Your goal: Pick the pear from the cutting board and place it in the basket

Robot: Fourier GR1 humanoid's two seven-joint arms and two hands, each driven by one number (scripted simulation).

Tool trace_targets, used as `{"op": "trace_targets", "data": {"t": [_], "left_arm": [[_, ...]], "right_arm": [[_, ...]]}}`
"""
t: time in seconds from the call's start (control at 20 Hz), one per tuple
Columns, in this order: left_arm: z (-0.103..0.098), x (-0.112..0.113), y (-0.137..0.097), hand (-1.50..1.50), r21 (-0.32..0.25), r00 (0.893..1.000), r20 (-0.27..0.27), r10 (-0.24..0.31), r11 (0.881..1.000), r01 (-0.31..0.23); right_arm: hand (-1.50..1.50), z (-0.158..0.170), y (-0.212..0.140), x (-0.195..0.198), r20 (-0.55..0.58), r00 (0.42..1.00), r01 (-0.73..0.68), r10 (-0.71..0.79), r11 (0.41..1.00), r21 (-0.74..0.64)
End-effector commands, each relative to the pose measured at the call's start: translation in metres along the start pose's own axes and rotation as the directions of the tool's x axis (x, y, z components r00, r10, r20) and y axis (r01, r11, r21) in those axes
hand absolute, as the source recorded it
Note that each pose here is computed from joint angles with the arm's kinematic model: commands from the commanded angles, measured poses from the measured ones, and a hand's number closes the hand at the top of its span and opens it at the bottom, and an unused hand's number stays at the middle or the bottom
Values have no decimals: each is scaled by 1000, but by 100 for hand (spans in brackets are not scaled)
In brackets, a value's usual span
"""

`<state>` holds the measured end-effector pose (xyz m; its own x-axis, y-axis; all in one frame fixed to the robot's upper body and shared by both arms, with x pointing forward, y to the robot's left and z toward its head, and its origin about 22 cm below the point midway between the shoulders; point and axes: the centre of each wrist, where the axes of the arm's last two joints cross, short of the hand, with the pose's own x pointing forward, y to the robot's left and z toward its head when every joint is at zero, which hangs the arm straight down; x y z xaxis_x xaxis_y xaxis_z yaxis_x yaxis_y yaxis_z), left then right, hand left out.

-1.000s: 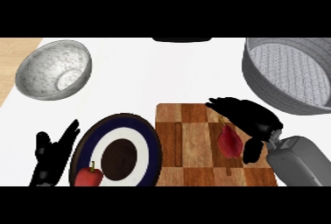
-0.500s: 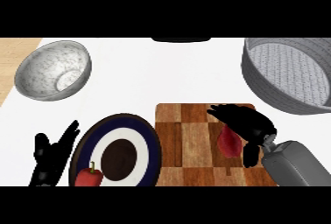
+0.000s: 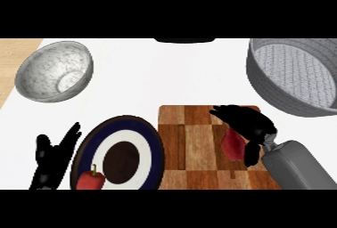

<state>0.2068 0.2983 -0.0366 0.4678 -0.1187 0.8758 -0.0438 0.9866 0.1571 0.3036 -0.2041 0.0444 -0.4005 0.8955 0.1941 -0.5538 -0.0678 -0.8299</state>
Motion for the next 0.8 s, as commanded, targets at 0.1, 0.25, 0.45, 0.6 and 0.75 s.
{"op": "trace_targets", "data": {"t": [0.1, 0.25, 0.45, 0.6, 0.75], "left_arm": [[-12, -12, -12, 0, -7, 998, -65, 7, 1000, -7], [9, -12, -14, 0, -6, 997, -71, 25, 1000, -26], [2, -21, -13, 0, -16, 997, -71, 2, 1000, -3], [5, -13, -32, 0, -7, 997, -77, 5, 1000, -6], [11, -13, -9, 0, -8, 997, -82, 11, 1000, -12]], "right_arm": [[150, -10, 12, -8, 43, 997, -59, 59, 998, -6], [150, 0, 19, -11, 64, 990, -122, 126, 990, -70], [150, -11, 25, -8, 71, 981, -177, 182, 982, -73], [150, -7, 35, -13, 93, 981, -161, 169, 983, -85], [150, 32, 32, -31, 152, 963, -210, 223, 973, -96]]}}
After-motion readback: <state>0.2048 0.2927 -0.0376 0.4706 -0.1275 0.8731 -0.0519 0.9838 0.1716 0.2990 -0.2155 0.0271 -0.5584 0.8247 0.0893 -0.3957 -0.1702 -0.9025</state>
